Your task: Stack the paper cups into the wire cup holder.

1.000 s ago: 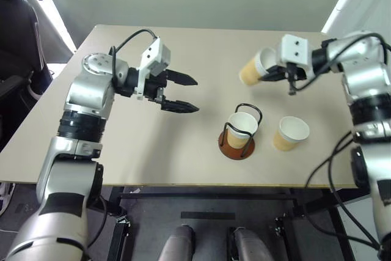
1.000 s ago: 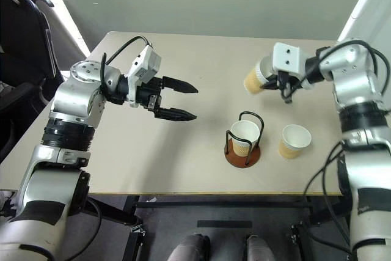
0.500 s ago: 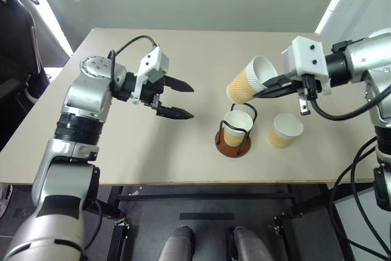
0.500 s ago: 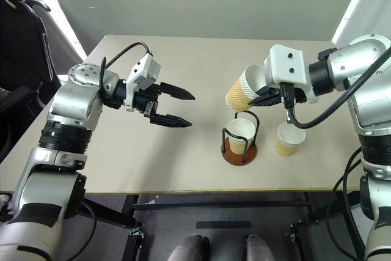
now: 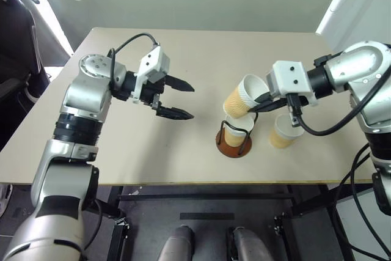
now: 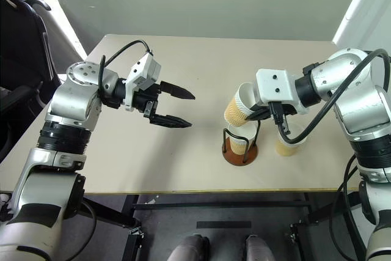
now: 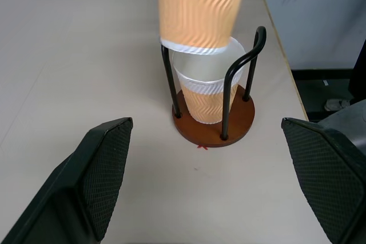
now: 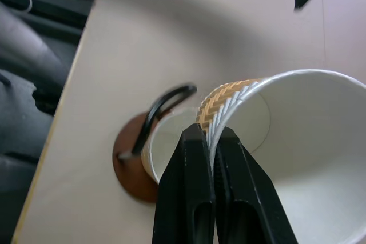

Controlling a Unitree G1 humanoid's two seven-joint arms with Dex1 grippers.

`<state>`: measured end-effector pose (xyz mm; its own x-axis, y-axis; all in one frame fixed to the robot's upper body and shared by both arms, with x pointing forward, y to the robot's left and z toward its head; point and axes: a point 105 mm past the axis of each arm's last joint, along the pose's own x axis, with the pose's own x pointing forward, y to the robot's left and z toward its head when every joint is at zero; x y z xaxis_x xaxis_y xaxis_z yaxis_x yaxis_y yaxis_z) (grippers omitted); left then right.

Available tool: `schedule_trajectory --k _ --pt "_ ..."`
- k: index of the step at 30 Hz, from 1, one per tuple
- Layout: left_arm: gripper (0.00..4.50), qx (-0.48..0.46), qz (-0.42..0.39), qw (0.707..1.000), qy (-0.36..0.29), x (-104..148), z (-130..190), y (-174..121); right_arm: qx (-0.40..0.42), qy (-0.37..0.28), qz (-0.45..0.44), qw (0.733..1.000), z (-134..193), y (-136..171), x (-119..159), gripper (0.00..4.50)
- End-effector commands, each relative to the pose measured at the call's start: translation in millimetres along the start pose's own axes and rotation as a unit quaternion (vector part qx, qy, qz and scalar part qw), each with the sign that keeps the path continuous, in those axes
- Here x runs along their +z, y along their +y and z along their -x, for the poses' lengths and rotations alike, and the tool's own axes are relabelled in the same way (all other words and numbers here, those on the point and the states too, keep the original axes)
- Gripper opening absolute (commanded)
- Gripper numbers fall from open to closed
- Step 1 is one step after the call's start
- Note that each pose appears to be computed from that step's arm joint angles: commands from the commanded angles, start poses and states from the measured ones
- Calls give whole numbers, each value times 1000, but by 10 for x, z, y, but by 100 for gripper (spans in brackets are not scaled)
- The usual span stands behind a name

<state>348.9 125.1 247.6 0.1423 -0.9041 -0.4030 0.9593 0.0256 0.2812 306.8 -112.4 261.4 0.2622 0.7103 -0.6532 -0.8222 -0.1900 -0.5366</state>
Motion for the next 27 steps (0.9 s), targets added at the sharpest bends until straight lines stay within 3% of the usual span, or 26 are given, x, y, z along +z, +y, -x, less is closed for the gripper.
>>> schedule_trajectory --k 1,15,27 --pt "450 1 -16 1000 0 63 34 -14 -1 8 20 1000 80 6 35 2" --pt "450 -1 -23 1000 -1 87 -8 18 38 17 20 999 43 220 21 2" --pt "450 5 -22 1000 1 67 -14 4 37 37 34 998 -35 169 -91 2"
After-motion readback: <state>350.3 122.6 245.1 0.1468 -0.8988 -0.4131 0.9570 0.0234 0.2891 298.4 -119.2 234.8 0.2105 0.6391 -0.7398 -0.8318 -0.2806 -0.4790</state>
